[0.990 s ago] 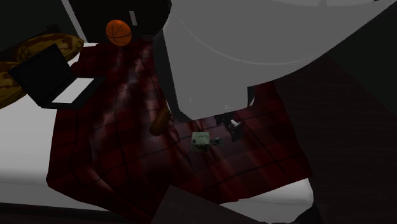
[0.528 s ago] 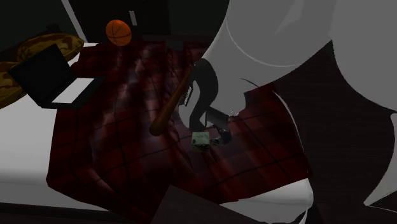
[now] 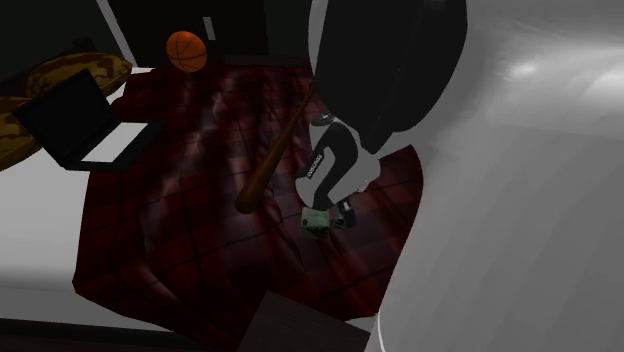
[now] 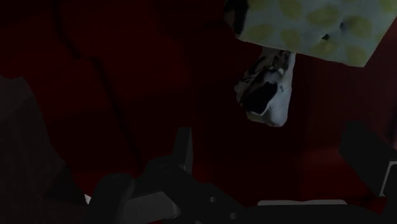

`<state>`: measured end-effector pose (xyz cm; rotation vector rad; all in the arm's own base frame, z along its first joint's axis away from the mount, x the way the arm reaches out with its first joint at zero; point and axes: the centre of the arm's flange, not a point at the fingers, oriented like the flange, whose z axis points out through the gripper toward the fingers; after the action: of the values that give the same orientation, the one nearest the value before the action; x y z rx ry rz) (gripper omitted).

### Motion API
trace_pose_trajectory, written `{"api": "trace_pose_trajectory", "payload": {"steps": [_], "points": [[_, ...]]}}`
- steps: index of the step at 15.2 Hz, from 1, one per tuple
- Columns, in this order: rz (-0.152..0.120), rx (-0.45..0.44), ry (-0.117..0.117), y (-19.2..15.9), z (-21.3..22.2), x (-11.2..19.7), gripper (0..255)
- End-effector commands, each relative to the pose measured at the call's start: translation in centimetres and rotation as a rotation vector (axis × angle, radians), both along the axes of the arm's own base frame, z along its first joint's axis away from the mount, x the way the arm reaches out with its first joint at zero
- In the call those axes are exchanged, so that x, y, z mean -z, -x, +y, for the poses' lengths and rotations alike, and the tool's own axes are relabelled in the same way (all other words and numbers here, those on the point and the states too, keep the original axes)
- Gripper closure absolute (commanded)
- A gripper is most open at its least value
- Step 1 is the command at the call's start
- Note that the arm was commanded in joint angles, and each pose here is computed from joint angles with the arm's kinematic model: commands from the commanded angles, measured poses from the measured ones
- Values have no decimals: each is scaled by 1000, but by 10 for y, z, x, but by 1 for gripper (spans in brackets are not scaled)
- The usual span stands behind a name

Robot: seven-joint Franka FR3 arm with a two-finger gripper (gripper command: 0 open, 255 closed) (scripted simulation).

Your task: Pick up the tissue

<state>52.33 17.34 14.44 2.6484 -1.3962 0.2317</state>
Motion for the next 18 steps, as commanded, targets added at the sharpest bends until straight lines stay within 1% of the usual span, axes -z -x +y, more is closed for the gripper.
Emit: {"api": "trace_pose_trajectory", "payload": {"steps": [1, 5, 8, 9, 18], "points": [[-1, 6, 0, -1, 4, 13, 0], [-1, 6, 0, -1, 4, 34, 0], [-1, 6, 0, -1, 4, 37, 0], [-1, 6, 0, -1, 3, 37, 255], [-1, 6, 0, -1, 4, 37, 255]]}}
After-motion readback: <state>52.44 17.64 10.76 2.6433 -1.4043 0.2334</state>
